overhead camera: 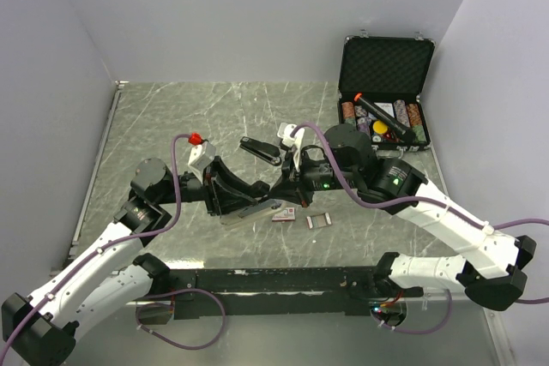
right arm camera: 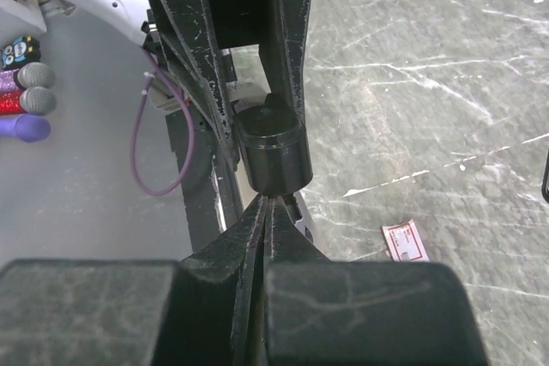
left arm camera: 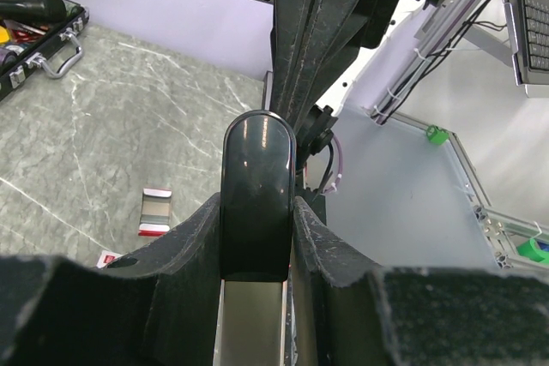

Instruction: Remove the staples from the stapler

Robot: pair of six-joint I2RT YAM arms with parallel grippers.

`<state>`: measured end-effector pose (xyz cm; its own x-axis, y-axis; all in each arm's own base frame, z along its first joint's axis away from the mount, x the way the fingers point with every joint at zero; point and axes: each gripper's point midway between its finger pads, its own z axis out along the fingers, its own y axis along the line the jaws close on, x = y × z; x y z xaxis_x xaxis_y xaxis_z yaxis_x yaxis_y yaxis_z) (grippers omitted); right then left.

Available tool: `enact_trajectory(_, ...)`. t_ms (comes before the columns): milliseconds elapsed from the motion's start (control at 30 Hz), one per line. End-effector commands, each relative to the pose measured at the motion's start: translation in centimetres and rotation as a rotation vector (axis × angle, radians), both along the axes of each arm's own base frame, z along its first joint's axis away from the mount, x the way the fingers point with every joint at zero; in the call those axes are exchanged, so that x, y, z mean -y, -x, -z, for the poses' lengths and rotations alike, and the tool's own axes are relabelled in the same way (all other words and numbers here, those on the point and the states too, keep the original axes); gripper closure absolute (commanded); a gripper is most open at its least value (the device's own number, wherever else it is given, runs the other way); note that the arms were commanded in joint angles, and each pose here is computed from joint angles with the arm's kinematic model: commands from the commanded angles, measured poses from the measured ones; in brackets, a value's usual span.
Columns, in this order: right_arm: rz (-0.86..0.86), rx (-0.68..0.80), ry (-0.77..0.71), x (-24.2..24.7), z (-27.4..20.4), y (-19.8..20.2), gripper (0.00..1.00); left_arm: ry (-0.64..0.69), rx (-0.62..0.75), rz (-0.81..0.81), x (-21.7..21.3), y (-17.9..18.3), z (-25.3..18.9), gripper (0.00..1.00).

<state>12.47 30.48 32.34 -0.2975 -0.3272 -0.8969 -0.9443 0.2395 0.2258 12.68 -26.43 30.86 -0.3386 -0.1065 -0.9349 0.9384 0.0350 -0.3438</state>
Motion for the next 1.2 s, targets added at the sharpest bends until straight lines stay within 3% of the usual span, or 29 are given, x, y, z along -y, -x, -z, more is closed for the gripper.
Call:
enact_trajectory(0,0.019,0.036,-0.047,-0.6,-1.4,-0.6,1.00,0.088,0.107,0.023,-0.3,0.9,-3.6,0.99)
enact_trajectory(1167,0.164,-0.006,0.042,0.1,6.1,-2.6,1.00,0.258,0.084,-0.017,-1.0,1.3,-7.5,1.00)
